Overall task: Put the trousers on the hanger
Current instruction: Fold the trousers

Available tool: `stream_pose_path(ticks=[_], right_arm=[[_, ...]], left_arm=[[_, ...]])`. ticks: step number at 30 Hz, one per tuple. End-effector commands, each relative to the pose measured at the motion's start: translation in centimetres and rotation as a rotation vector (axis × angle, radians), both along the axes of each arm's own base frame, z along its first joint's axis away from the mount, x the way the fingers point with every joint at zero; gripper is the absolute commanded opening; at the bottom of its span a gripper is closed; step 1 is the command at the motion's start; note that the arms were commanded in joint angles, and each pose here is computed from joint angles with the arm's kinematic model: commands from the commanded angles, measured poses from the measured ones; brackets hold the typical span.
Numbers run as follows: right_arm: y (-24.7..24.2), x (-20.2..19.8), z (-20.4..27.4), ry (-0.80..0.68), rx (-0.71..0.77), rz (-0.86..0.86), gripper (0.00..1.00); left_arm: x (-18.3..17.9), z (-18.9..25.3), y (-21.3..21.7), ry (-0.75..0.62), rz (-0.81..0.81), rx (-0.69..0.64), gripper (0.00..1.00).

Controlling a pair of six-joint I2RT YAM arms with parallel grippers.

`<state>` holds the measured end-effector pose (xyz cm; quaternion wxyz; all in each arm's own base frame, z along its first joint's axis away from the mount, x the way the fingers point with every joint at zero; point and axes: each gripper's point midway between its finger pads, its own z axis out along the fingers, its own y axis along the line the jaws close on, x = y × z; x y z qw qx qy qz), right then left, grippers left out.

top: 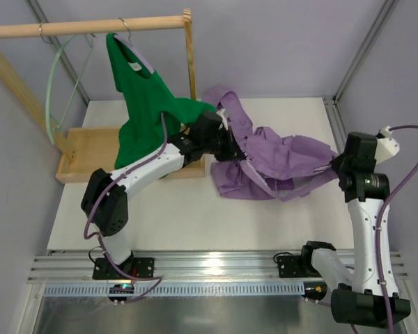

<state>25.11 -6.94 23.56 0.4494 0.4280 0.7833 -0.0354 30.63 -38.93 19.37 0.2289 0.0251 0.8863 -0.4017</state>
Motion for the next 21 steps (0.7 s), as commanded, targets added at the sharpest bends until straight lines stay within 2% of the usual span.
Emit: stream_pose_path(ticks=[1,3,5,6,7,8,9,12,15,16,18,19,20,21], right_arm=[[-4.0,-1.5,6.4,-0.043,-0.155,-0.157,0.04],[-5.5,-2.1,8.9,-0.064,-0.177,-0.197,0.04],[-6.4,-2.9,13.6,-0.153,-0.205,-0.228,0.04],[-6.6,-3.8,14.4,-0.138,-0.215,-0.24,0.04],[-6.5,-4.2,17.2,-0.192,-0.227,-0.245,0.04],[-6.1,-4.4,18.0,-0.21,-0.219,-0.232,0.04],[-5.5,-4.4,18.5,-0.232,-0.204,-0.207,0.04],[-1.4,-3.2,19.5,-0.328,-0.102,0.008,0.04],[4.5,-2.0,17.4,-0.372,0.063,0.298,0.04],[6.1,-1.5,13.8,-0.31,0.135,0.366,0.04],[9.1,-2.4,11.8,-0.322,0.201,0.492,0.04],[10.6,-2.4,7.7,-0.239,0.259,0.54,0.04],[11.8,-2.9,6.5,-0.234,0.294,0.58,0.04],[13.3,-2.9,2.9,-0.172,0.34,0.631,0.04]], left_arm=[[1.9,6.8,-5.3,-0.062,-0.04,-0.234,0.0],[3.4,8.5,-7.7,-0.077,-0.04,-0.28,0.0],[4.5,10.1,-9.5,-0.063,-0.044,-0.354,0.0],[5.1,10.8,-10.1,-0.067,-0.045,-0.37,0.0],[6.5,12.9,-11.4,-0.092,-0.042,-0.416,0.0],[6.9,13.3,-11.9,-0.087,-0.045,-0.424,0.0],[7.6,14.2,-12.2,-0.093,-0.046,-0.451,0.0],[9.0,16.7,-12.9,-0.101,-0.052,-0.549,0.0],[9.8,14.9,-11.4,-0.092,-0.02,-0.486,0.0],[10.0,13.9,-10.8,-0.083,-0.008,-0.461,0.0],[10.1,10.6,-8.6,-0.059,0.025,-0.372,0.0],[9.8,9.4,-7.8,-0.053,0.034,-0.33,0.09],[9.4,9.3,-6.7,-0.061,0.05,-0.295,0.18],[8.7,6.1,-5.5,-0.037,0.059,-0.199,0.36]])
